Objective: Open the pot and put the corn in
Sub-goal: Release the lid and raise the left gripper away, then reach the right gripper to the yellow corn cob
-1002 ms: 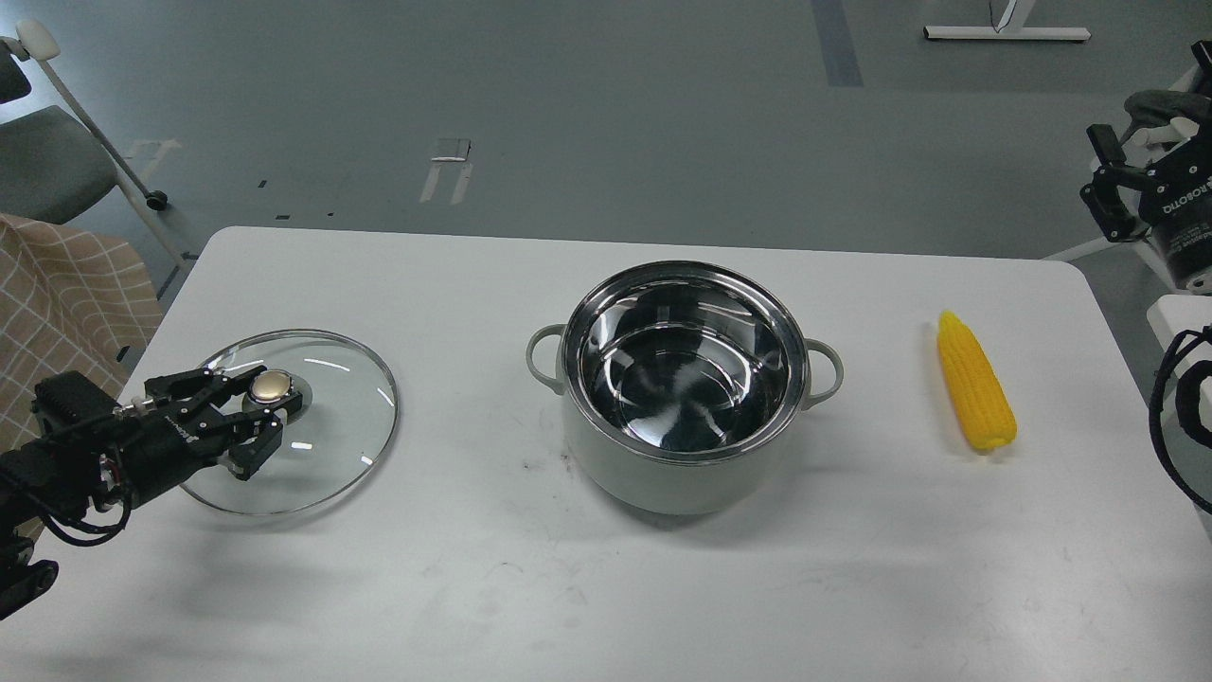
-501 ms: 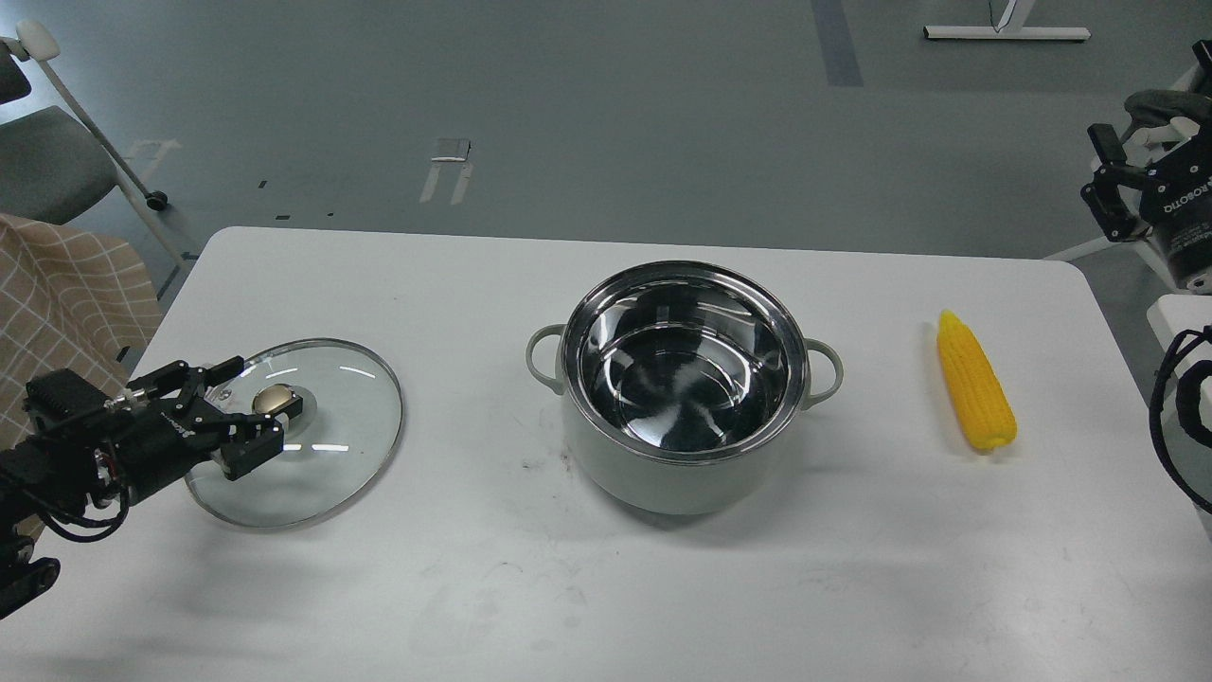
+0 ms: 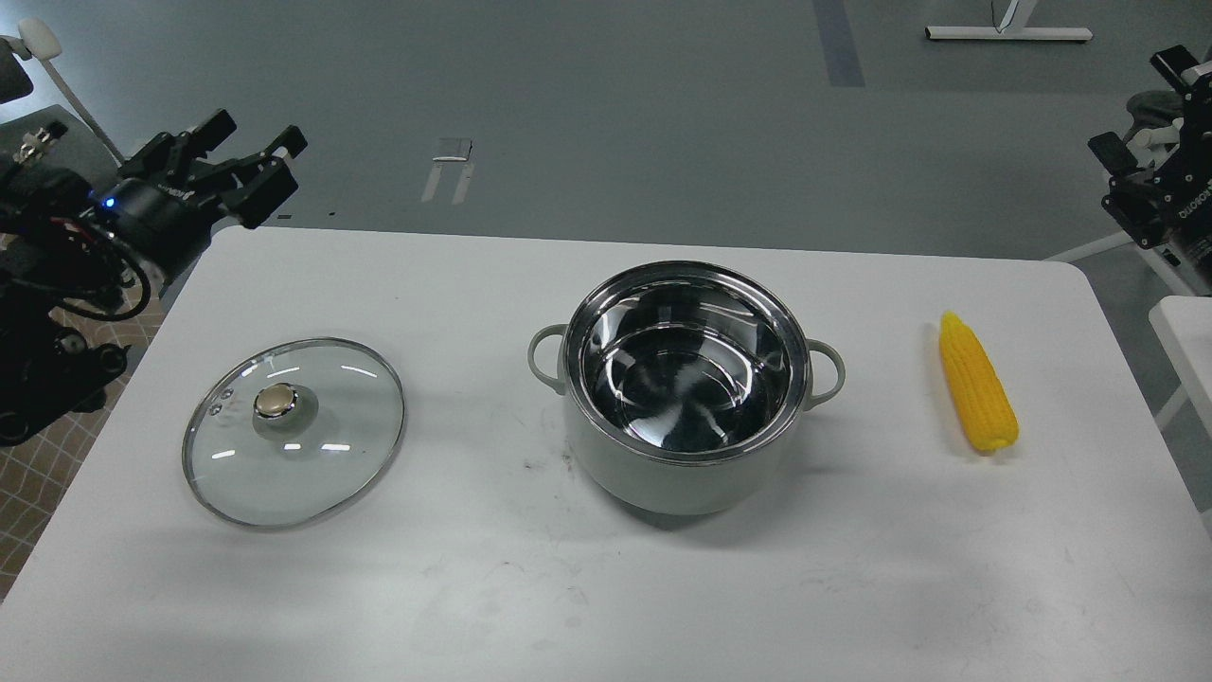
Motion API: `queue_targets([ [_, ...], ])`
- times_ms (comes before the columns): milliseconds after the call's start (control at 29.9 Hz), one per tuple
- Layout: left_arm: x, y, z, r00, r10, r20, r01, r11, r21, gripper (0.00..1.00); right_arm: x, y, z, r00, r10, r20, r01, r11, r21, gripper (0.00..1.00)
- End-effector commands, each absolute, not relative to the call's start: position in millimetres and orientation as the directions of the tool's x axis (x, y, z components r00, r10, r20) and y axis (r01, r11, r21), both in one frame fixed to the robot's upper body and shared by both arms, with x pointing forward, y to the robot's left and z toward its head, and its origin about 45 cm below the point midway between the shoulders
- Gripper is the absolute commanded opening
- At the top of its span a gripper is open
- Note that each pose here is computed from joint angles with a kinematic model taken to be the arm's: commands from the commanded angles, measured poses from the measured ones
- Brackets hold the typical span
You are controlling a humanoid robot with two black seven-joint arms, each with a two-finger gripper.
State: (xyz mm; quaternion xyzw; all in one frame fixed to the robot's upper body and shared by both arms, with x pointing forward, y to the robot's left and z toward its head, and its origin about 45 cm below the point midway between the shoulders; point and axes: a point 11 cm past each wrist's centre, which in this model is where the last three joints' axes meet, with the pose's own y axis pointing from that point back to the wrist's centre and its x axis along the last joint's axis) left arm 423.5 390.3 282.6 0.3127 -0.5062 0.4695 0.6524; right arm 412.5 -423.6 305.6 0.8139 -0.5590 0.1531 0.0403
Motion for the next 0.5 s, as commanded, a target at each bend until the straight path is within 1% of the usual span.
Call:
queue_targets([
  [0,448.7,348.1,302.3,0.173,0.521,0.836,-0.907,0.415,-0.071,0.92,407.0,-430.5,304.4,0.357,-0.803,0.477,-0.913,-0.408,-0.003,1.0],
  [33,453.6,339.9,309.0,0.217,0.592,0.776,-0.901,0.427,-0.074,0.92,404.3,-427.7,301.2,0.376,-0.746,0.55,-0.904,-0.426,0.041,1.0],
  [100,457.8,332.2,316.1,0.254,0.658,0.709,-0.896,0.437,-0.085,0.92,401.8,-423.5,298.4,0.395,-0.68,0.618,-0.892,-0.444,0.082,1.0],
  [134,461.8,324.5,324.2,0.293,0.726,0.622,-0.889,0.447,-0.103,0.93,398.0,-419.3,294.7,0.416,-0.6,0.683,-0.878,-0.461,0.13,1.0],
  [167,463.2,322.0,328.2,0.314,0.757,0.573,-0.885,0.451,-0.111,0.93,395.7,-418.5,291.4,0.426,-0.561,0.71,-0.872,-0.465,0.156,1.0],
  [234,463.4,316.6,334.9,0.408,0.831,0.379,-0.866,0.483,-0.128,0.94,389.7,-418.9,276.9,0.452,-0.422,0.786,-0.854,-0.46,0.244,1.0],
  [334,463.1,311.7,343.0,0.467,0.855,0.226,-0.846,0.507,-0.168,0.95,385.8,-419.8,260.8,0.478,-0.299,0.826,-0.835,-0.446,0.322,1.0],
  [368,463.0,309.7,344.2,0.479,0.855,0.197,-0.84,0.512,-0.178,0.95,384.6,-420.9,256.6,0.486,-0.272,0.831,-0.83,-0.441,0.341,1.0],
  [434,463.4,302.7,348.1,0.504,0.855,0.124,-0.826,0.519,-0.218,0.95,377.4,-428.5,232.8,0.527,-0.17,0.833,-0.807,-0.406,0.428,1.0],
  [468,463.9,302.3,349.7,0.504,0.855,0.12,-0.825,0.518,-0.225,0.95,376.2,-430.8,227.4,0.533,-0.148,0.833,-0.804,-0.396,0.444,1.0],
])
